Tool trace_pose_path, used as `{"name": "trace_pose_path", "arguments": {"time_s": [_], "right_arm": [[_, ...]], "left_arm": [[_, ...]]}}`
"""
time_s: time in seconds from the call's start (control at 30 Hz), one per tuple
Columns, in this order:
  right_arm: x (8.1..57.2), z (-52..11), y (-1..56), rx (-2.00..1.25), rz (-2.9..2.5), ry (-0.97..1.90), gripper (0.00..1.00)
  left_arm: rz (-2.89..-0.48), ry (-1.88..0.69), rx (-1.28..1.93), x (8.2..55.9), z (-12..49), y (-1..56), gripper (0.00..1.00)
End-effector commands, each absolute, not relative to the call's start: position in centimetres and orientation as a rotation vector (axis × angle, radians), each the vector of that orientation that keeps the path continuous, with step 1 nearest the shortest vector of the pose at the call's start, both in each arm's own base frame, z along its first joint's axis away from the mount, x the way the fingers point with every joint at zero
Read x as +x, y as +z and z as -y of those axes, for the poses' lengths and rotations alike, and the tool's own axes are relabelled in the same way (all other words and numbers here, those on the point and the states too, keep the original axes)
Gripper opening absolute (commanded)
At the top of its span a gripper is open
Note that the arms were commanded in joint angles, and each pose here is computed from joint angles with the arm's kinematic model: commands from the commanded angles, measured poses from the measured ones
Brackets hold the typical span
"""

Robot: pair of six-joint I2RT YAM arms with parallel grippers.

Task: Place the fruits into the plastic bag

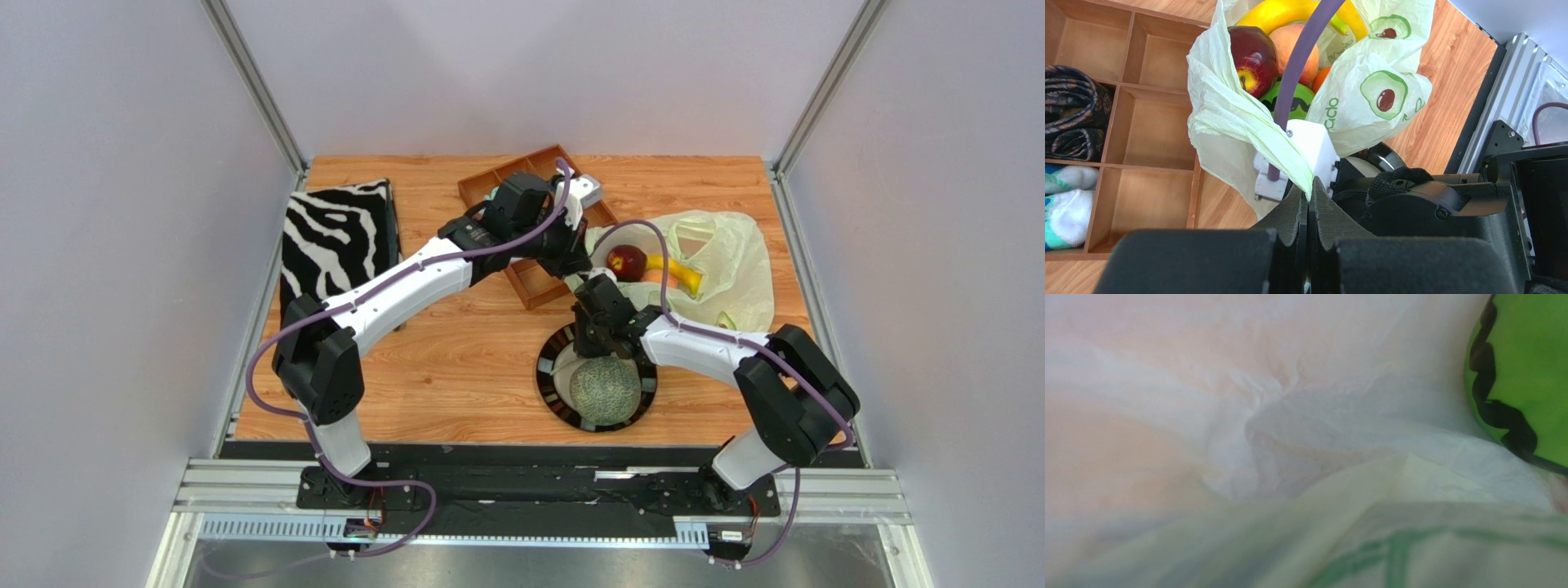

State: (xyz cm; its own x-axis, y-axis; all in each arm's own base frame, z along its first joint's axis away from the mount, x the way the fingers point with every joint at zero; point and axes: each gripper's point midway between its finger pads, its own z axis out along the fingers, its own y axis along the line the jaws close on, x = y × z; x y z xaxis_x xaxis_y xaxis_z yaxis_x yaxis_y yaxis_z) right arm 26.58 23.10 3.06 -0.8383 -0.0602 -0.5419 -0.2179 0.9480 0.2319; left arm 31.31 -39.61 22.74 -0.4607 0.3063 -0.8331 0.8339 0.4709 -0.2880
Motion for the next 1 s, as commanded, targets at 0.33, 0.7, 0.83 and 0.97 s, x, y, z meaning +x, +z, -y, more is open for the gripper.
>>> {"name": "trace_pose_path", "arguments": {"time_s": [0.33, 0.7, 0.83, 0.97], "right_arm": [[27.1, -22.3, 10.4, -0.076, -2.383, 0.444, 0.0], [26.8, -21.0, 17.3, -0.039, -2.194, 0.515, 0.0], [26.1, -20.2, 20.2, -0.019, -2.109, 0.56, 0.0], [25.3, -19.1, 22.8, -0.012, -2.04, 0.575, 0.0]], "left_arm": [[-1.879, -0.959, 0.938, 31.6, 40.5, 26.4, 0.0], [-1.875, -0.956, 0.933, 31.7, 40.3, 26.6, 0.0], [-1.879, -0.958, 0.933, 31.7, 40.4, 26.5, 0.0], [-1.878, -0.955, 0.929, 31.7, 40.3, 26.6, 0.0]]}}
